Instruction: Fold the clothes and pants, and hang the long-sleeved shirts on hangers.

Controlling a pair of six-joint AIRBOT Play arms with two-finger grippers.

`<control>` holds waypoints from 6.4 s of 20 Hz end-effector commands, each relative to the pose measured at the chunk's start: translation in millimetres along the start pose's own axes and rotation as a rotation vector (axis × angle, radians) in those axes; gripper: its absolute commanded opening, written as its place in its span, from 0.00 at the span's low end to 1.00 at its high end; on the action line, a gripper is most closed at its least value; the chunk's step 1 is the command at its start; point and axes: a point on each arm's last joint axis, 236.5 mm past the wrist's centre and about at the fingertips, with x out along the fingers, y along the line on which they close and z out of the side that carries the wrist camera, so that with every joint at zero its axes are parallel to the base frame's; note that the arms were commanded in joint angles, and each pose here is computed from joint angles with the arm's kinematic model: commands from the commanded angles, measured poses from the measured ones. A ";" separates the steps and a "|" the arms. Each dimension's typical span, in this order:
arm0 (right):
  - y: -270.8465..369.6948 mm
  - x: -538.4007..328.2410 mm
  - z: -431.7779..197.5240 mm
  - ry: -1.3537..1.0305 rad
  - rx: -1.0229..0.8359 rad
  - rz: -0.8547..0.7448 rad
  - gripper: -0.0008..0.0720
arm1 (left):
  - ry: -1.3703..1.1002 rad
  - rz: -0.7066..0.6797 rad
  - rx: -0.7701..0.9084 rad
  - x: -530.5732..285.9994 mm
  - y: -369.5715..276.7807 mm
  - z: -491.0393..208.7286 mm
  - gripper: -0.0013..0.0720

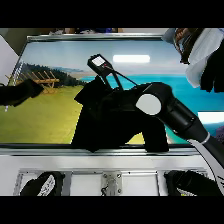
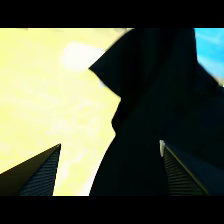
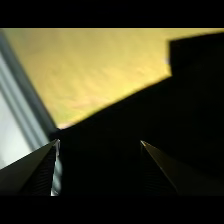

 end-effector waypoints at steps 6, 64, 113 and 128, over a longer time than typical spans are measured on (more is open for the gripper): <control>-85.2 -35.3 -89.5 0.282 0.214 -0.299 0.77 | 0.392 -0.097 0.212 88.7 -38.7 -159.8 0.94; -82.3 115.6 -260.6 0.118 1.398 -0.135 0.61 | 0.390 0.077 0.637 161.5 -132.8 -114.6 0.05; -98.0 -386.0 94.9 -0.870 0.480 -0.379 0.04 | -0.894 -0.392 0.362 -317.5 -210.7 95.1 0.05; -306.1 -196.5 -110.7 0.004 0.629 -0.739 0.04 | 0.028 -0.252 0.058 63.5 -122.1 11.0 0.05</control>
